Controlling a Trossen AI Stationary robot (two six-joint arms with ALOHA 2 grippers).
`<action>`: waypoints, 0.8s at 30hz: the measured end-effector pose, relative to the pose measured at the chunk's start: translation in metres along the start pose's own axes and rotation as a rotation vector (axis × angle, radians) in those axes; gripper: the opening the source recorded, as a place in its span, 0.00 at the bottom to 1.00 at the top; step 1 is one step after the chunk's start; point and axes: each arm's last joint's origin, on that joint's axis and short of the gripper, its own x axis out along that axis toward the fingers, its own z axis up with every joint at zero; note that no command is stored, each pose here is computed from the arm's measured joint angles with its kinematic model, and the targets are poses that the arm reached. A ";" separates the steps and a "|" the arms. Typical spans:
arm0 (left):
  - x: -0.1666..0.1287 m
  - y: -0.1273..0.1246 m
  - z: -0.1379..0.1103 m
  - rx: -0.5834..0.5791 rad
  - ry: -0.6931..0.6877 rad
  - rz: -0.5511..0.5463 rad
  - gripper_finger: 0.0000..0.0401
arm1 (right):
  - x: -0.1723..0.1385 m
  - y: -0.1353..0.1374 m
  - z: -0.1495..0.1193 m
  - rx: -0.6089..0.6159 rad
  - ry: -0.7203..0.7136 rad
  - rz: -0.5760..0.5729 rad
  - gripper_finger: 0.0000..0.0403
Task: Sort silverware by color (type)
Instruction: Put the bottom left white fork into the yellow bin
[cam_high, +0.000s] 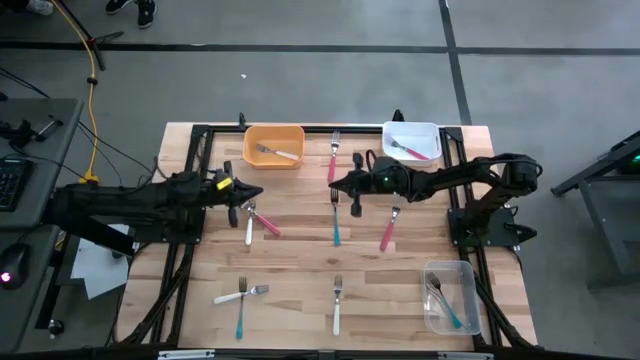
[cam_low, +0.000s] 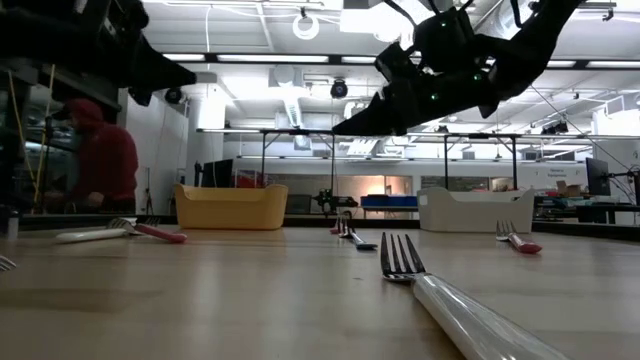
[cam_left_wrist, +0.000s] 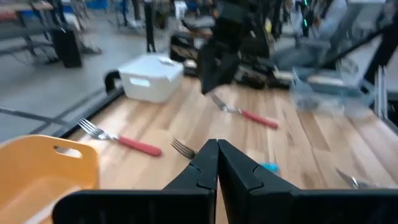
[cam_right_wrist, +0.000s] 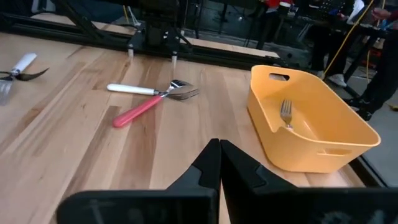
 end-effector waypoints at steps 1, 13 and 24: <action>0.003 -0.002 0.002 0.006 0.027 -0.010 0.00 | 0.000 -0.002 0.000 -0.003 0.000 -0.004 0.00; 0.021 -0.049 0.004 -0.110 0.454 -0.148 0.00 | -0.003 -0.017 0.001 -0.003 -0.053 -0.014 0.00; 0.003 -0.116 -0.002 -0.131 0.821 -0.109 0.00 | -0.003 -0.018 0.000 0.008 -0.041 -0.014 0.00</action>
